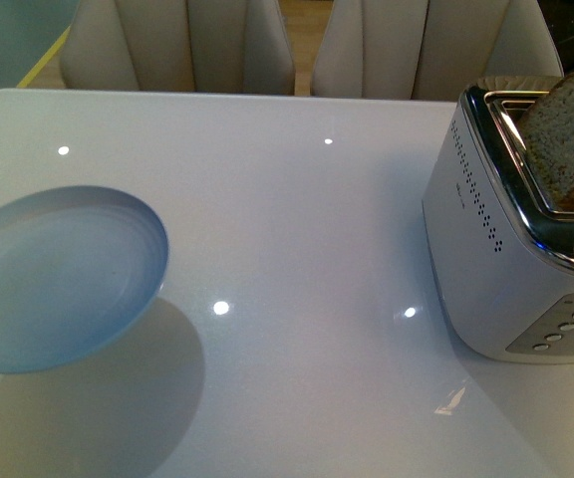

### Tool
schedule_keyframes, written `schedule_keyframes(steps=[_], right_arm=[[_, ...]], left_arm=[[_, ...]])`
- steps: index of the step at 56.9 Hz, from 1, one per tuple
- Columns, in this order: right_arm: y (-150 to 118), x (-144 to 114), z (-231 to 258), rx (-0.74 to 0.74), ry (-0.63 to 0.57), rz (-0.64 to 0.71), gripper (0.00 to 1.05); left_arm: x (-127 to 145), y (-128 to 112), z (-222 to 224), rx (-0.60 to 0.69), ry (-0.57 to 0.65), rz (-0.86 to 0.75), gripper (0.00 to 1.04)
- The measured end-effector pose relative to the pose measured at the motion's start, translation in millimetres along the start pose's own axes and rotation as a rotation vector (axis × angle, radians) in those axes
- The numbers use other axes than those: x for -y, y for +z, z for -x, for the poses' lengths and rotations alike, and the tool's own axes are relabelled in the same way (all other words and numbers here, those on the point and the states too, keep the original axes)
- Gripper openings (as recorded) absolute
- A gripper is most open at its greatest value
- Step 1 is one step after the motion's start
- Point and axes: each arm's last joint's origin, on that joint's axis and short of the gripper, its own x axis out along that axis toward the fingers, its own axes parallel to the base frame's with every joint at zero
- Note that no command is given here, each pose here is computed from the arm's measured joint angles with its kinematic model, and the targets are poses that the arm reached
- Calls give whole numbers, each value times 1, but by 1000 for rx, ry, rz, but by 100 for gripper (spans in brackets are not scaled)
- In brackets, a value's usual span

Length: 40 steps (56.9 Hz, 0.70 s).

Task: Left arm holds plate, right arm toasts bread

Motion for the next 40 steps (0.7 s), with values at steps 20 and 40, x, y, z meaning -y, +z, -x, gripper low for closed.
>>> schedule_keyframes(steps=[20,40], right_arm=[[0,0,0,0,0,0,96],[0,0,0,0,0,0,96]], left_arm=[[-21,-8,-33,-35,59,-45,3],[-22,-15,-60,-67,52,-71,3]])
